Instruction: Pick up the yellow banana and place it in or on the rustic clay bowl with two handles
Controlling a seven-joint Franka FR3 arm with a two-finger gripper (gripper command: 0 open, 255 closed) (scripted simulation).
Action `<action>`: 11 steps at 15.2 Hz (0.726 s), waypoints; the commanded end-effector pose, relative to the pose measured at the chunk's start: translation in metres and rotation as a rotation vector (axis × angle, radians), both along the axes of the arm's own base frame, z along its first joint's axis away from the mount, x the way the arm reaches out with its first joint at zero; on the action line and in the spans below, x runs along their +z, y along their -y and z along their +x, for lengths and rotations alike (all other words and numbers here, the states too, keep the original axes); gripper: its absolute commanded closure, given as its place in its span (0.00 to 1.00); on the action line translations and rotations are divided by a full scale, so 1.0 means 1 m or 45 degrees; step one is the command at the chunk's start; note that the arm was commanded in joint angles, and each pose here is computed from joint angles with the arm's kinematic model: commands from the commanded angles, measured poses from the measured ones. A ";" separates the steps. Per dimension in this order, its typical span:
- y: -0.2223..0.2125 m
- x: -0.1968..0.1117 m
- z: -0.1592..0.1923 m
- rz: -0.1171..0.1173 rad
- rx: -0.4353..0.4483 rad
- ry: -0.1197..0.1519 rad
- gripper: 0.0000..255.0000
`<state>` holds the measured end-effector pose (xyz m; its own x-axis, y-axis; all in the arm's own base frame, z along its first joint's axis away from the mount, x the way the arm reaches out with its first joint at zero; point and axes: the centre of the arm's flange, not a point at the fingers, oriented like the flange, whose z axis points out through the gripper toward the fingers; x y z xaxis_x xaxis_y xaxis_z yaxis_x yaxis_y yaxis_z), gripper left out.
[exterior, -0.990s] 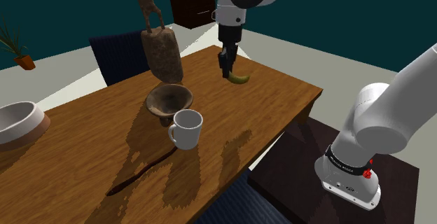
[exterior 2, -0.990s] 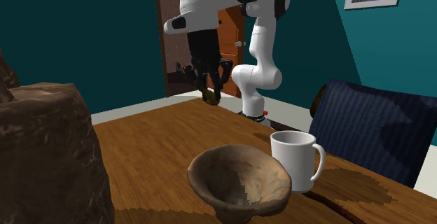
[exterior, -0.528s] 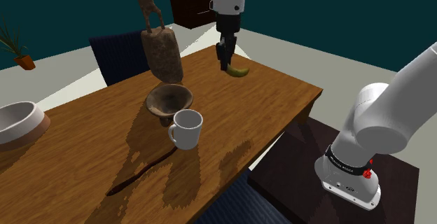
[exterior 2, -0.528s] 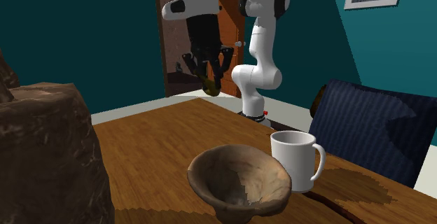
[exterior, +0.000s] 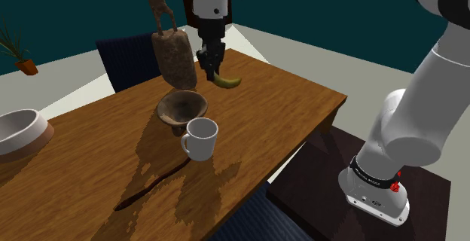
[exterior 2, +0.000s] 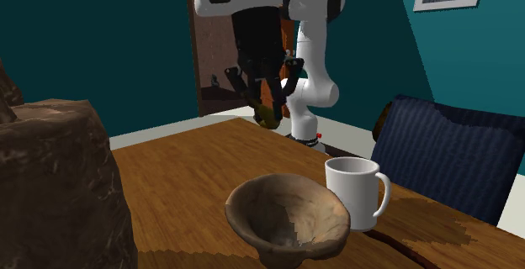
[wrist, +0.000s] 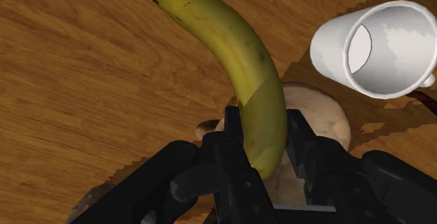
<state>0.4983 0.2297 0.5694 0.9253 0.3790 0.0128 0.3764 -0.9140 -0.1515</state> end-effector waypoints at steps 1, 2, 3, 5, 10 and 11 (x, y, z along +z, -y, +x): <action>-0.022 0.002 0.014 0.001 -0.002 0.000 1.00; -0.033 0.002 0.020 0.001 -0.002 0.000 1.00; -0.045 0.003 0.027 0.001 -0.002 0.000 1.00; -0.068 0.004 0.040 0.001 -0.002 0.000 1.00; -0.122 0.001 0.069 0.001 -0.002 0.000 1.00; -0.122 -0.004 0.069 0.001 -0.002 0.000 1.00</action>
